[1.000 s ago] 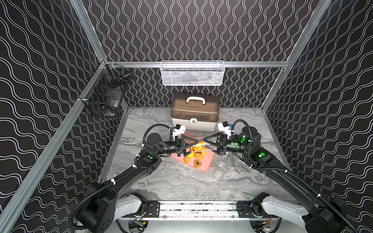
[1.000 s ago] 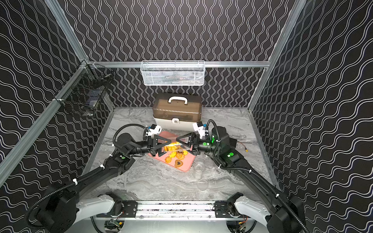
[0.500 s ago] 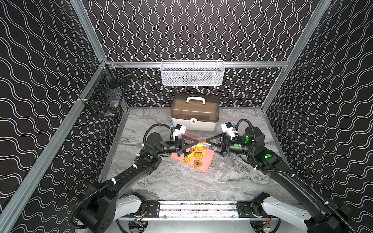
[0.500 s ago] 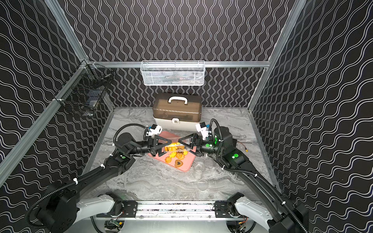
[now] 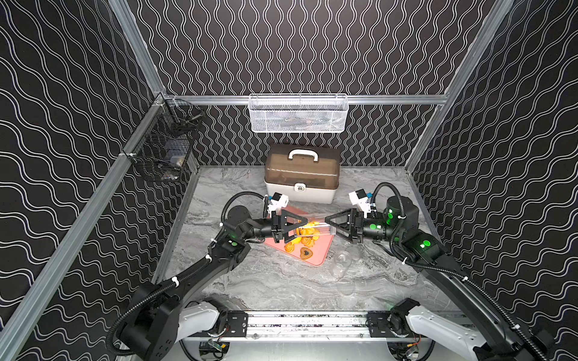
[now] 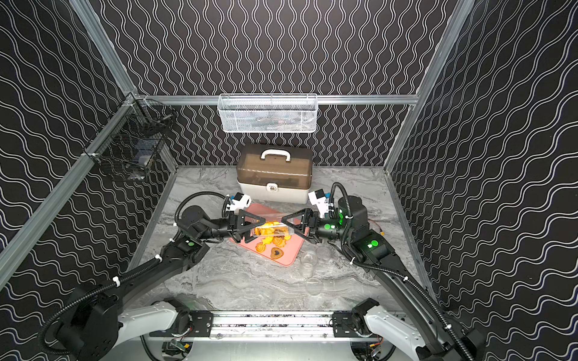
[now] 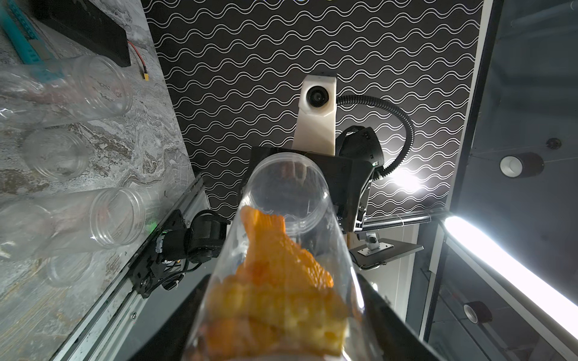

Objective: Pour the cookies out of the jar
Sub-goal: Unscrew the lid from the jar.

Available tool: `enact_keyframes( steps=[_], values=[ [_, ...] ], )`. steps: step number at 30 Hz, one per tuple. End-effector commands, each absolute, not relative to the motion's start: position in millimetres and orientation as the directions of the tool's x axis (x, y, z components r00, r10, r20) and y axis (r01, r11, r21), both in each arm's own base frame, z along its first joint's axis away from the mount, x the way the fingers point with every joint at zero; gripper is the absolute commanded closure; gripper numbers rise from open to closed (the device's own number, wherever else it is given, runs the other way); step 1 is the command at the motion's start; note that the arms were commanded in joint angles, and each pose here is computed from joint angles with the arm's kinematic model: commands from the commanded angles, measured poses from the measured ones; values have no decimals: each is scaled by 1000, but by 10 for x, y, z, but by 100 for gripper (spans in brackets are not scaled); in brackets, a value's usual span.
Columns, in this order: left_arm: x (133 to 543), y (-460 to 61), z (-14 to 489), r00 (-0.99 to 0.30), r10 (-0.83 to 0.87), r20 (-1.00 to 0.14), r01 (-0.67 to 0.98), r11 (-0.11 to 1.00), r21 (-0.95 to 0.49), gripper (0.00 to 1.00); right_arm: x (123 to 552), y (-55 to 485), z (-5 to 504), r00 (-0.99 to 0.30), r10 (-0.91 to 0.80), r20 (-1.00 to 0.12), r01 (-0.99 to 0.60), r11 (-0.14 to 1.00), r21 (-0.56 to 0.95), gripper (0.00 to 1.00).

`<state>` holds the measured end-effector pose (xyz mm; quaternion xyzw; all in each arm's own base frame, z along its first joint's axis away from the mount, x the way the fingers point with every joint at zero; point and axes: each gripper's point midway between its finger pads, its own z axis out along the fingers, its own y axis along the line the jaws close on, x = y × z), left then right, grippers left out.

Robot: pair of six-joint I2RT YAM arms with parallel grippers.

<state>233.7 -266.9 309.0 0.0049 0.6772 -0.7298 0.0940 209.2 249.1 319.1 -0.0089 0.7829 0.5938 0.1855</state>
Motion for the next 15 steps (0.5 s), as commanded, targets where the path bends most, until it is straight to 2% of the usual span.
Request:
enact_keyframes(
  steps=[1,9,15],
  values=[
    [2284,-2657,3227,-977,-118,-179,190,-92,-978,35,2072,2478,3238,-928,204,-312,-250,281,926,16],
    [2277,-2649,3242,-976,-119,-180,191,-89,-978,35,2076,2483,3274,-928,206,-309,-253,260,932,24],
    [2273,-2652,3237,-977,-117,-179,190,-87,-978,35,2058,2477,3306,-927,207,-314,-261,248,933,25]
  ],
)
